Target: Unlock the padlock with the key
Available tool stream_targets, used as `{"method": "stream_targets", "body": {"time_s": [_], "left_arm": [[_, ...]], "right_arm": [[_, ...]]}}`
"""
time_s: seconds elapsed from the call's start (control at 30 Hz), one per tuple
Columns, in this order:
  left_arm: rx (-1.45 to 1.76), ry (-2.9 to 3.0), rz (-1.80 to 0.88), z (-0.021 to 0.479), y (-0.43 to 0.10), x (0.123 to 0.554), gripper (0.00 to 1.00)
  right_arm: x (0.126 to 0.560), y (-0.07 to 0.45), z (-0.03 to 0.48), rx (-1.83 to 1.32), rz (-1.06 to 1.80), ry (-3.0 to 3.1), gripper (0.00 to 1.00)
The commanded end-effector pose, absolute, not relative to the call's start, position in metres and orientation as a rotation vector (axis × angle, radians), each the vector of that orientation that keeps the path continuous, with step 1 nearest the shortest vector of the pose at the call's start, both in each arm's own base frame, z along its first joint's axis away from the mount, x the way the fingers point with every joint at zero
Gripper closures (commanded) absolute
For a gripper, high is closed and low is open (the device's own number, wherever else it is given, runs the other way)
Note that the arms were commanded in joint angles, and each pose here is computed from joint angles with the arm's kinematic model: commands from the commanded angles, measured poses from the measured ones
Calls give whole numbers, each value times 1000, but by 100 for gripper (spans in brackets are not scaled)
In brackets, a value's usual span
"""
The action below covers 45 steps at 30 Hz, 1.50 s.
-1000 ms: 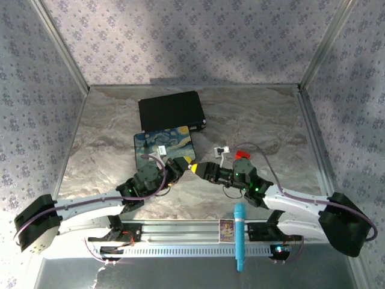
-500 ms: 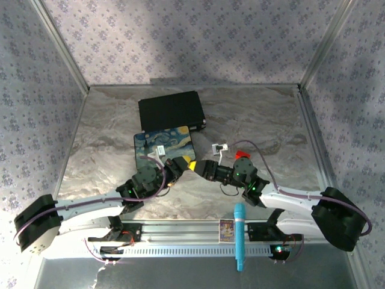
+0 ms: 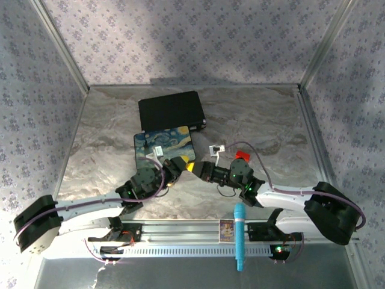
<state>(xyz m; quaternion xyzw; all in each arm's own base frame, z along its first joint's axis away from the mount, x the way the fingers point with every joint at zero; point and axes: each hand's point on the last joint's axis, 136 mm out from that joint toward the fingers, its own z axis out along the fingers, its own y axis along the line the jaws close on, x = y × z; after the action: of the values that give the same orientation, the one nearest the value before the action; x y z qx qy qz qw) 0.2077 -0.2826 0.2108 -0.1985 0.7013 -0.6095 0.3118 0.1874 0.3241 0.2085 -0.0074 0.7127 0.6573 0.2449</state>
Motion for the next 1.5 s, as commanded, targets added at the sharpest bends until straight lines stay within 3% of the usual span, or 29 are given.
{"method": "stream_targets", "body": {"time_s": [0.0, 0.1, 0.2, 0.37, 0.7, 0.93, 1.2, 1.47], "left_arm": [[-530, 1858, -1611, 216, -281, 207, 100], [-531, 1915, -1565, 207, -280, 206, 100], [-539, 1961, -1526, 197, -275, 208, 85], [-529, 1992, -1507, 191, -269, 211, 73], [-500, 2041, -1467, 185, -269, 212, 67], [-529, 2281, -865, 137, -203, 207, 45], [-420, 2311, -774, 97, -179, 192, 19], [-237, 2252, -860, 82, -185, 198, 20]], "right_arm": [[187, 322, 215, -29, 1800, 1906, 100], [192, 313, 203, -1, 1759, 1971, 100], [195, 304, 189, 14, 1753, 2043, 100], [180, 312, 197, -160, 1795, 2098, 100], [179, 321, 178, -149, 1757, 2206, 100], [185, 313, 136, -110, 1442, 2408, 100], [180, 315, 108, -167, 1292, 2538, 100], [176, 325, 94, -202, 1269, 2567, 100]]}}
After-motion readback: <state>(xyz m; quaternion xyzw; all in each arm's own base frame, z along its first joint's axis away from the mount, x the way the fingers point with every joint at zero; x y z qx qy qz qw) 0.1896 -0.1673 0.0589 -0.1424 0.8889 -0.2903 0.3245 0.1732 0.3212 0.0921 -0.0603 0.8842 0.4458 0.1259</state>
